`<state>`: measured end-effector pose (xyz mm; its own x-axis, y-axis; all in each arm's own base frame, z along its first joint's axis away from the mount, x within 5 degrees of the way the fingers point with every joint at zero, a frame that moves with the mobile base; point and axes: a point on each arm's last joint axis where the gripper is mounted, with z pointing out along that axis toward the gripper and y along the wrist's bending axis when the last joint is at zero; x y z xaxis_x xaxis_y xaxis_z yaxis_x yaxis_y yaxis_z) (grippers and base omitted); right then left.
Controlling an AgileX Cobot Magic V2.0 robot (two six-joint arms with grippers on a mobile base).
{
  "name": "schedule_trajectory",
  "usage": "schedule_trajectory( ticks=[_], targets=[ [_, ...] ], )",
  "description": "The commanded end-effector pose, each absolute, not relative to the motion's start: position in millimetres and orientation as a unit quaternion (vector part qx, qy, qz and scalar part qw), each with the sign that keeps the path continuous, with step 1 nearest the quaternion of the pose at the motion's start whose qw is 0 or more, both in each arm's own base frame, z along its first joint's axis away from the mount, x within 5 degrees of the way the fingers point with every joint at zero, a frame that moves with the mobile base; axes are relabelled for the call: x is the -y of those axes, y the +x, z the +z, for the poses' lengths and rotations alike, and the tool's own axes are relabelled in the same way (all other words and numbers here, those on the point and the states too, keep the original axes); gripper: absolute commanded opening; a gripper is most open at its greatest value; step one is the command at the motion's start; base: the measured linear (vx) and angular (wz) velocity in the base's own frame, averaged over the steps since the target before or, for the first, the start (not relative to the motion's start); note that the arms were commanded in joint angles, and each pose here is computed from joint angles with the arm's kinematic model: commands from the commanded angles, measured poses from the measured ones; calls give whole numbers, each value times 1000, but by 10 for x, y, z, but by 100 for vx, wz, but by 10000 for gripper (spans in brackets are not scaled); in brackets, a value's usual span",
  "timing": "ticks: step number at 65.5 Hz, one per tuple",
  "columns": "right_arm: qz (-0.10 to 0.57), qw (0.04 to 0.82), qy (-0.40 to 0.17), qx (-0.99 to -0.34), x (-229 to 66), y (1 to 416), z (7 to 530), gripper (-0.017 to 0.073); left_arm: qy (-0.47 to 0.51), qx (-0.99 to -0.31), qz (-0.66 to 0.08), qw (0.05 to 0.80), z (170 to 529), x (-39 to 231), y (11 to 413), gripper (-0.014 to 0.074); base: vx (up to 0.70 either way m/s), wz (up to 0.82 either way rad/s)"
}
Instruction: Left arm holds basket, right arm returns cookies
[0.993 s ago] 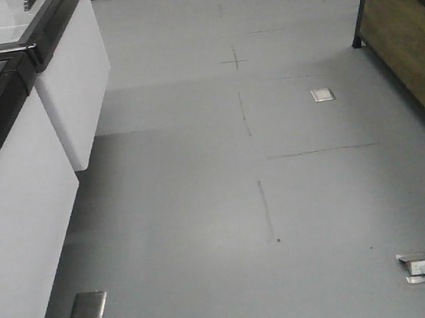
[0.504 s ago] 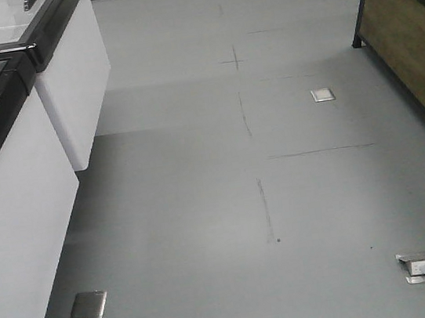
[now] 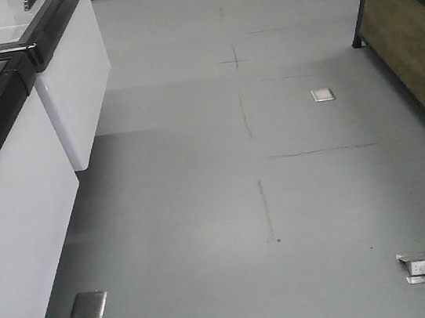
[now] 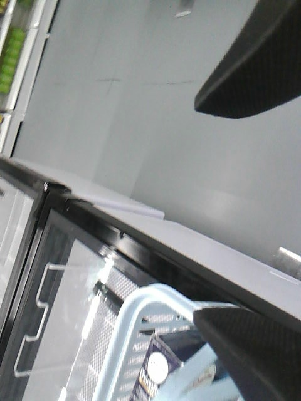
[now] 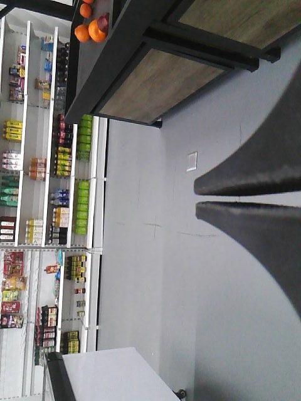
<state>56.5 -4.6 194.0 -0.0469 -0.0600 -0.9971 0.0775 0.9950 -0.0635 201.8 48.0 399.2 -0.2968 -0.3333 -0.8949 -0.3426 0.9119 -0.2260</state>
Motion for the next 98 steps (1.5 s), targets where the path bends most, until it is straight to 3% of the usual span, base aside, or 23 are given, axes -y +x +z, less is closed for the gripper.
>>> schedule_trajectory(
  ticks=[1, 22, 38, 53, 65, 77, 98],
  targets=[
    [-54, 715, 3, -697, 45, 564, 1954, -6, -251, -746, -3, 617, 4238, -595, 1894, 577, 0, 0],
    [-54, 715, 3, -697, 45, 564, 1954, -6, -414, -623, -62, 661, 4419, -879, 1519, 575, 0, 0],
    [-54, 715, 3, -697, 45, 564, 1954, -6, -490, -543, -134, 669, 4454, -993, 1476, 544, 0, 0],
    [-54, 715, 3, -697, 45, 564, 1954, -6, -583, -422, -231, 655, 4201, -1130, 1478, 516, 0, 0],
    [-54, 715, 3, -697, 45, 564, 1954, -6, -608, -364, -245, 662, 3942, -1213, 1475, 516, 0, 0],
    [-54, 715, 3, -697, 45, 564, 1954, -6, -603, -310, -238, 695, 3911, -1282, 1432, 516, 0, 0],
    [-54, 715, 3, -697, 45, 564, 1954, -6, -611, -300, -222, 698, 3836, -1415, 1534, 516, 0, 0]
  ],
)
